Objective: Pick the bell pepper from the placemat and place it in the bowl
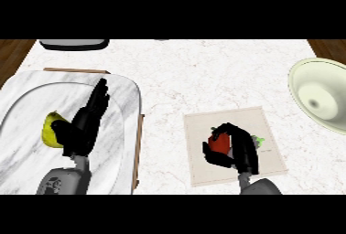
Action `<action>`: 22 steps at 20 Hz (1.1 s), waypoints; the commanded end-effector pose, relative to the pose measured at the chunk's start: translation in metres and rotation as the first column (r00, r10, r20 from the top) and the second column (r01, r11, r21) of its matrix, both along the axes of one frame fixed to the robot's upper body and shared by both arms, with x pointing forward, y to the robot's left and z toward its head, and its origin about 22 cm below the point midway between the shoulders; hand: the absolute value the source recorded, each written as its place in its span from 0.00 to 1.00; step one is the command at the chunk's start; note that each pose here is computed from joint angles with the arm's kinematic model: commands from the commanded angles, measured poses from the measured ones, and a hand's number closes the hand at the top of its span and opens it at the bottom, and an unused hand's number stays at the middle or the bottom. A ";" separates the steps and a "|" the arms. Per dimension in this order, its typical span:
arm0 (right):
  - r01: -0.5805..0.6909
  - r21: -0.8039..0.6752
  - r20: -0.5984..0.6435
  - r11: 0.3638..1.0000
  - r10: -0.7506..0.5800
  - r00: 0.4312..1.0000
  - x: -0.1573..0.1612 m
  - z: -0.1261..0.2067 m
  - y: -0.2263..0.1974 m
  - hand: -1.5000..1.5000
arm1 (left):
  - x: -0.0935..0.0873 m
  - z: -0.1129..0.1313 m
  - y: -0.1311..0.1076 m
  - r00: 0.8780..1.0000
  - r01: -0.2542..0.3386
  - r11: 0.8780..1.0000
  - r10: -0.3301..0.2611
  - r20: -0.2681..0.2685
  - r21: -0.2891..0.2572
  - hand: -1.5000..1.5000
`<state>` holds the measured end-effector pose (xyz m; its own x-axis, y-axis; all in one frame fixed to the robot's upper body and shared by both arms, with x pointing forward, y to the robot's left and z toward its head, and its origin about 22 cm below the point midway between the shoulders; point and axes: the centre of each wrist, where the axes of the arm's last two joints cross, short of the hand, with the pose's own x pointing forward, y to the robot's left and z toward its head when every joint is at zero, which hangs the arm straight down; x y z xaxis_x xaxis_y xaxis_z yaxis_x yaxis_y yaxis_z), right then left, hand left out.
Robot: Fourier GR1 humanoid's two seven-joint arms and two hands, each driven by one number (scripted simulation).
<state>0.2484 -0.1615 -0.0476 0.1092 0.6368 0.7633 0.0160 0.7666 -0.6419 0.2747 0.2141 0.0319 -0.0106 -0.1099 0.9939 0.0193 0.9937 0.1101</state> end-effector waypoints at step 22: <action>-0.356 -0.056 0.459 0.933 0.340 0.821 -0.096 0.204 -0.126 1.00 | 0.006 -0.006 0.002 1.000 -0.013 1.000 0.013 0.001 0.014 0.50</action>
